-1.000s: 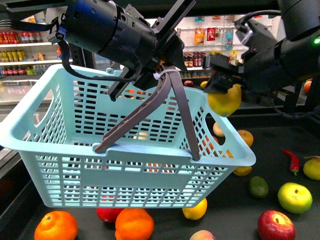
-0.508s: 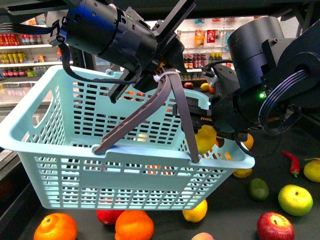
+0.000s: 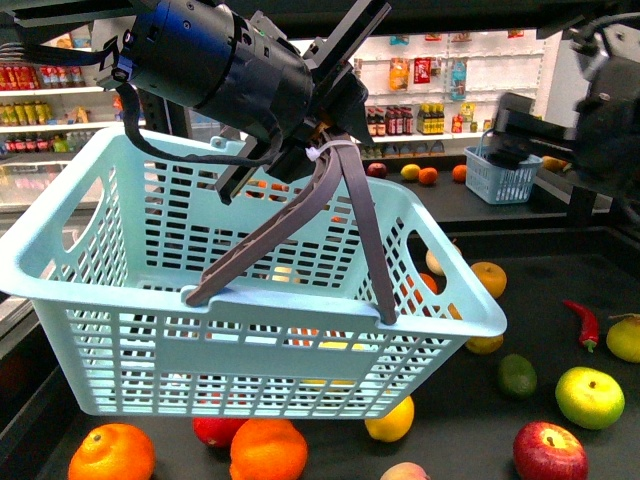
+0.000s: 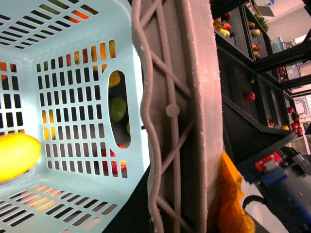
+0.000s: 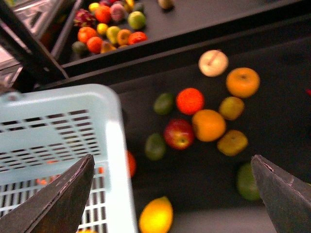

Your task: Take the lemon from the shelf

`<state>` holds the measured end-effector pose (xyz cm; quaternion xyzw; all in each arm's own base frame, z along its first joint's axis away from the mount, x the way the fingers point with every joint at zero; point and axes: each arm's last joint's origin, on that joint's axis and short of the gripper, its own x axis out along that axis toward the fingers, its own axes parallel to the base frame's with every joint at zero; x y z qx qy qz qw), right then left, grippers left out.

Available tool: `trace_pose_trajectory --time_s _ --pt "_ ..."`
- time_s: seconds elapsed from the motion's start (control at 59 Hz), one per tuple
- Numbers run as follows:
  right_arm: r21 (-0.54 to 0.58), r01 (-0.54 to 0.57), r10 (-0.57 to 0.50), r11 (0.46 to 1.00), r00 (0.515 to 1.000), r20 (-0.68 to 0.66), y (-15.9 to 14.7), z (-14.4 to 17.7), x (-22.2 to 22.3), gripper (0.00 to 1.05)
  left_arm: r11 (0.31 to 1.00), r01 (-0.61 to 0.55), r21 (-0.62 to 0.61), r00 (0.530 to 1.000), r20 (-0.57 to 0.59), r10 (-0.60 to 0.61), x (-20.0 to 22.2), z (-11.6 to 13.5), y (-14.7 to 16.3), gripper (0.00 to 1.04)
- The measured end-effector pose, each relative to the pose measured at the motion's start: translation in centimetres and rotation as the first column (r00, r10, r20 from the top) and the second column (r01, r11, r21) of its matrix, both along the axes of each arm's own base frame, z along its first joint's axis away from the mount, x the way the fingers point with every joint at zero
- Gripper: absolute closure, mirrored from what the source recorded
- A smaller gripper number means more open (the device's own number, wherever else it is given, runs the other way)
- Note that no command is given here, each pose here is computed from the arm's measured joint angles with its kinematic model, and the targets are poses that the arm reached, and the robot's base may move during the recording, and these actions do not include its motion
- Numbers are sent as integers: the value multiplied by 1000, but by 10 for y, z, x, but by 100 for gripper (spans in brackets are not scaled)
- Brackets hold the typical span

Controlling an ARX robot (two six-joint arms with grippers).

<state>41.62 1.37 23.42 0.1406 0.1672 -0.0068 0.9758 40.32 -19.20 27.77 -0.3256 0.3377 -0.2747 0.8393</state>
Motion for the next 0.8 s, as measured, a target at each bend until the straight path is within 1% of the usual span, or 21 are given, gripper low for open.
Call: trace_pose_trajectory --time_s 0.051,0.136,0.169,0.254,0.271,0.305,0.356,0.458,0.627,0.797 --pt "-19 53 -54 998 998 -41 -21 -15 0 7 1000 1 0 1000 0 -1 0 0 0 90" --pt "-54 74 -80 996 989 -126 -37 -48 2 7 1000 0 -1 1000 -1 0 0 0 0 90" --pt "-65 71 -80 995 984 -161 -40 -62 3 7 1000 0 -1 1000 -1 0 0 0 0 90" --pt "-95 15 -41 995 961 -272 -40 -108 4 7 1000 1 -1 1000 0 -1 0 0 0 90" --pt "-98 7 -35 995 958 -284 -39 -113 4 7 1000 1 -1 1000 0 -1 0 0 0 90" --pt "-101 -26 -9 995 945 -328 -36 -131 4 7 1000 1 -1 1000 -1 -1 0 0 0 90" --pt "-113 -64 18 991 930 -366 -32 -150 4 7 1000 0 -2 1000 -1 0 0 0 0 90" --pt "-112 -133 76 985 906 -416 -17 -177 7 7 1000 -1 0 1000 0 1 0 0 0 90" --pt "-105 -200 133 974 885 -446 8 -201 27 7 1000 0 -1 1000 -1 0 0 0 0 90" --pt "-64 -215 160 974 866 -473 41 -226 52 7 1000 1 -1 1000 -1 -1 0 0 0 90"
